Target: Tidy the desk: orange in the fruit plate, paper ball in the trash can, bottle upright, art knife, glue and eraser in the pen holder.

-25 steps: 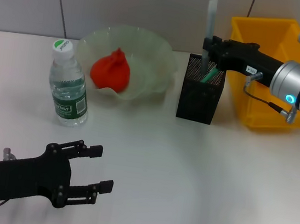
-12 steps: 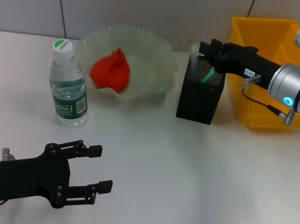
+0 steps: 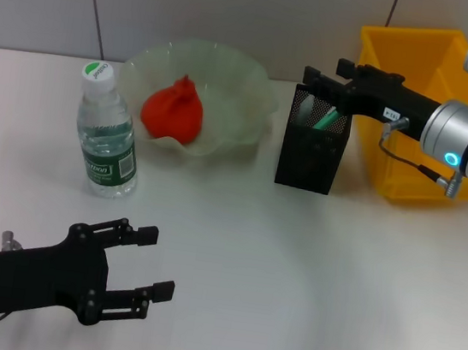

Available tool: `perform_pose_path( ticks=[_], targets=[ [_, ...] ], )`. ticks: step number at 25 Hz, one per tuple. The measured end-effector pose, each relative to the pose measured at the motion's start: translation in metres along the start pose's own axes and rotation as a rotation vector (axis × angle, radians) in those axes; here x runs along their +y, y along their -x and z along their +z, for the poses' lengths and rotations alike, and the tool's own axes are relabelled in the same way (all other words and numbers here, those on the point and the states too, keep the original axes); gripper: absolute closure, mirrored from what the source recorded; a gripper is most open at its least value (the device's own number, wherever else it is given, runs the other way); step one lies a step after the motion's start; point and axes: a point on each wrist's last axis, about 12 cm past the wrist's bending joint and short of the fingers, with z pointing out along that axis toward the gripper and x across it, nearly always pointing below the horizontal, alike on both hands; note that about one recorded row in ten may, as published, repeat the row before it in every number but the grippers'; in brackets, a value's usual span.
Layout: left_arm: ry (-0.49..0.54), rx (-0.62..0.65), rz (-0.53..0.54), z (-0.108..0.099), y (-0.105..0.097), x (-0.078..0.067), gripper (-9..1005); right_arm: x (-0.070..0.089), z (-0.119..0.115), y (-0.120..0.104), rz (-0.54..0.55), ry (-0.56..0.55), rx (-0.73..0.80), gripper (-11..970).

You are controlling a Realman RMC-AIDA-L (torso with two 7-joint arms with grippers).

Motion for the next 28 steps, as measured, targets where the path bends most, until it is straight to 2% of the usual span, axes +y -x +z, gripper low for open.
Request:
perform_pose_path(
  ticks=[5,9,10,12,13,14,17,18,19,23,28],
  targets=[
    [0.002,-0.003,-0.001,0.0,0.0,0.0,209,0.0,-0.002,0.001,0.012,0.01,-0.013,334],
    [0.003,-0.005,-0.001,0.0,0.0,0.0,209,0.0,-0.007,0.007,0.074,0.037,-0.052,222],
    [0.0,-0.016,-0.003,0.0,0.001,0.0,209,0.001,-0.011,0.009,0.088,0.06,-0.075,186],
    [-0.014,-0.054,-0.008,-0.002,0.005,-0.003,209,0.006,-0.022,0.014,0.114,0.135,-0.143,186],
    [-0.029,-0.081,-0.009,-0.003,0.008,-0.005,209,0.012,-0.04,0.018,0.128,0.232,-0.216,186],
    [-0.029,-0.081,-0.009,-0.003,0.008,-0.005,209,0.012,-0.04,0.018,0.128,0.232,-0.216,186],
    [-0.056,-0.11,-0.015,-0.004,0.011,-0.008,208,0.019,-0.068,0.016,0.137,0.368,-0.263,186],
    [-0.073,-0.12,-0.023,-0.004,0.012,-0.01,208,0.02,-0.085,0.012,0.132,0.449,-0.248,186],
    [-0.073,-0.12,-0.023,-0.004,0.012,-0.01,208,0.02,-0.085,0.012,0.132,0.449,-0.248,186],
    [-0.089,-0.126,-0.036,-0.004,0.013,-0.012,208,0.023,-0.109,-0.006,0.101,0.571,-0.123,186],
    [-0.092,-0.101,-0.049,-0.004,0.011,-0.011,208,0.029,-0.117,-0.034,0.015,0.633,0.079,187]
  ],
)
